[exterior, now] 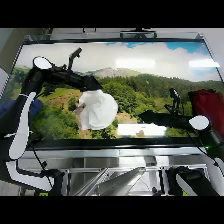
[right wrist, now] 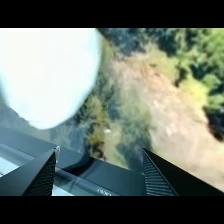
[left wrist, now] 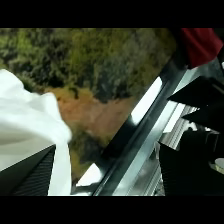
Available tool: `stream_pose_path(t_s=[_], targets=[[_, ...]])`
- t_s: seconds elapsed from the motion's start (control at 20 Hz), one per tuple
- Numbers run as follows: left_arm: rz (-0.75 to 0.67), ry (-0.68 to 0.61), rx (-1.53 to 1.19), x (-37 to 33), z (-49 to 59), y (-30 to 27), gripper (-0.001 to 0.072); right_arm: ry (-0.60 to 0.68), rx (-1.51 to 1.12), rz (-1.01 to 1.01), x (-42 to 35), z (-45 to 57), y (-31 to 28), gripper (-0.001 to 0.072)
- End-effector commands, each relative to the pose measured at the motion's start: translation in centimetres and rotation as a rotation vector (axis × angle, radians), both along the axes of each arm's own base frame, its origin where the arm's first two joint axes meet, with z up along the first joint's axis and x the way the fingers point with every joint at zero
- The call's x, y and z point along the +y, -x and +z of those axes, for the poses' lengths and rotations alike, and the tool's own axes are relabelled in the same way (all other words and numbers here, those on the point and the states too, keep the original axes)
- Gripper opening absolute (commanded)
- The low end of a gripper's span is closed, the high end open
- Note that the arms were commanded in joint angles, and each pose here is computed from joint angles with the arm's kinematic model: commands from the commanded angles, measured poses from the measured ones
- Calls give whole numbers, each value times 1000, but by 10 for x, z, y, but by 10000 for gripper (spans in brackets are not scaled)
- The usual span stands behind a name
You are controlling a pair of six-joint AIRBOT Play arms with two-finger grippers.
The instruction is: Fold the shirts.
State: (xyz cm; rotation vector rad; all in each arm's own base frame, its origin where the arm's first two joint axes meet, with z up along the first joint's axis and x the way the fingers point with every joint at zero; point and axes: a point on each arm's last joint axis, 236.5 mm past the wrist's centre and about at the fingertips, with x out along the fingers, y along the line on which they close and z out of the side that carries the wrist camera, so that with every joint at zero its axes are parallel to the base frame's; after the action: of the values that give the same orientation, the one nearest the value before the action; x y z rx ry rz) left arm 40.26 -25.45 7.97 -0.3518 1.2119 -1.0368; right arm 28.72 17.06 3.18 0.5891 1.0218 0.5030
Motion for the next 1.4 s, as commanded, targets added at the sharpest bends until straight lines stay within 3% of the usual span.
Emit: stream_pose_path(t_s=[0.0,0.1,0.45,0.9,0.95,1.0,1.05,1.1,1.15,1.2,1.35], targets=[[-45,-178,89,41,-45,14,713,-21,-53,10,3,13,-8,579],[2,-277,145,84,-61,13,713,-57,-77,20,11,15,-16,579],[210,-272,219,136,-136,7,713,-165,33,95,73,-57,-57,577],[102,-255,113,93,-148,13,693,-200,148,284,155,-111,-78,571],[90,-256,101,87,-150,14,693,-196,134,276,155,-108,-83,503],[83,-268,89,84,-152,14,690,-192,124,269,155,-107,-87,324],[87,-267,82,83,-151,12,570,-188,116,266,154,-107,-89,178],[91,-266,82,83,-151,11,349,-186,113,263,153,-107,-90,28],[93,-264,86,85,-150,11,35,-184,103,269,152,-106,-91,18],[98,-260,96,87,-149,12,1,-186,99,272,151,-105,-91,19],[106,-236,126,94,-131,10,1,-200,56,297,145,-87,-94,17]])
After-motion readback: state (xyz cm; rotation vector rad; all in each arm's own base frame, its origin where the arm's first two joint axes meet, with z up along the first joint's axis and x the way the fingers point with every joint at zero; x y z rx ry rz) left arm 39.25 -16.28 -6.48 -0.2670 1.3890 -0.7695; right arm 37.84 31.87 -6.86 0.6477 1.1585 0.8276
